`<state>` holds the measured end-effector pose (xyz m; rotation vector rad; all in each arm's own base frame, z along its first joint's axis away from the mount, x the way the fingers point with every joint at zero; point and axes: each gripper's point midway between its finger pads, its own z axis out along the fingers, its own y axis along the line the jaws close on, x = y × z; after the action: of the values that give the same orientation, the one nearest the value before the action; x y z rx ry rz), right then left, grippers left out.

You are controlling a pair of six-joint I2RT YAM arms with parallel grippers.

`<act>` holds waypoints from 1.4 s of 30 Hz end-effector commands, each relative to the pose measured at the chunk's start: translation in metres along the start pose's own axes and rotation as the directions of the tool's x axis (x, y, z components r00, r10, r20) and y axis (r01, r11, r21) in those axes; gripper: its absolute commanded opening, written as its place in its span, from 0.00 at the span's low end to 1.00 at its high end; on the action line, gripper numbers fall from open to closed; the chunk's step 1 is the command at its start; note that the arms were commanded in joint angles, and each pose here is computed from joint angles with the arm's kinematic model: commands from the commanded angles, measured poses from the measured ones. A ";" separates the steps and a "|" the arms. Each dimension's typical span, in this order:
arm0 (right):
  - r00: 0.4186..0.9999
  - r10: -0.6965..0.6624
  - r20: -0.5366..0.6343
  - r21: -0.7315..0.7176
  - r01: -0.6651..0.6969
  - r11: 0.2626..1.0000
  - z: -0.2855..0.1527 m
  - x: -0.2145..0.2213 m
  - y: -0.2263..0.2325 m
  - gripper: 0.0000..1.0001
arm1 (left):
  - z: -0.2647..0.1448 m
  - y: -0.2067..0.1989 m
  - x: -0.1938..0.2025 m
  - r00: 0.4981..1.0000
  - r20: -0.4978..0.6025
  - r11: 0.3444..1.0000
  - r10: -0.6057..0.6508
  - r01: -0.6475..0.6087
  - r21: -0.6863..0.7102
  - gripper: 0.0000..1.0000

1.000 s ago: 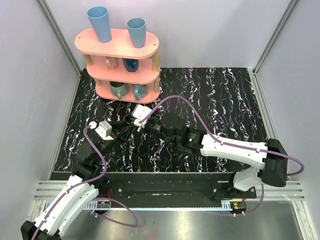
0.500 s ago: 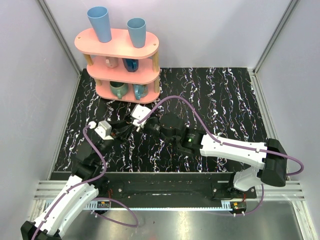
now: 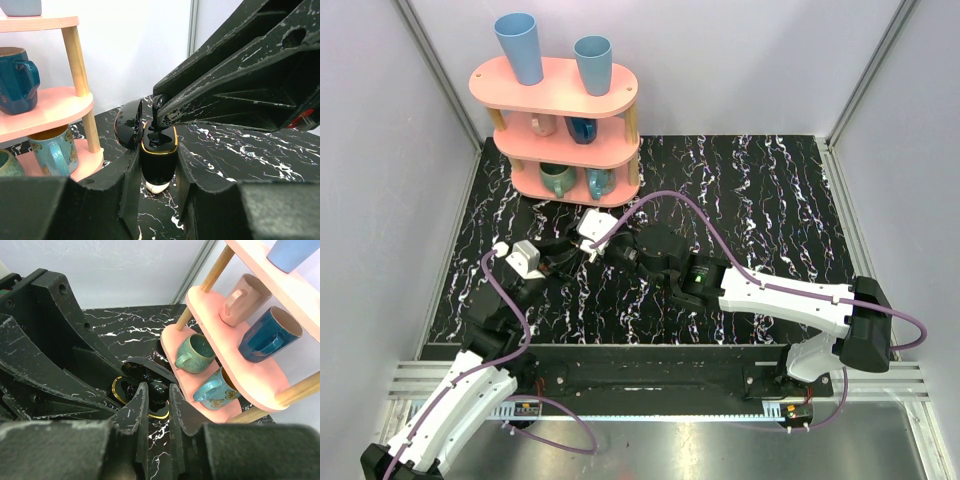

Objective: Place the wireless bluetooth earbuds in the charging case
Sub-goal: Insert the right earbud into the right side groove of the charging case.

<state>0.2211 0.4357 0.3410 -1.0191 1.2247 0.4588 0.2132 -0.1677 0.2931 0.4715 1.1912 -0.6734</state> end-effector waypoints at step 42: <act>1.000 0.012 0.023 0.090 -0.014 0.996 -0.008 -0.028 -0.026 0.74 | 0.002 -0.004 -0.044 0.990 0.132 0.998 0.059 -0.061 0.014 0.00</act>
<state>0.2276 0.4300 0.3433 -1.0002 1.2613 0.4122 0.2118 -0.1674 0.2952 0.4787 1.1794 -0.6689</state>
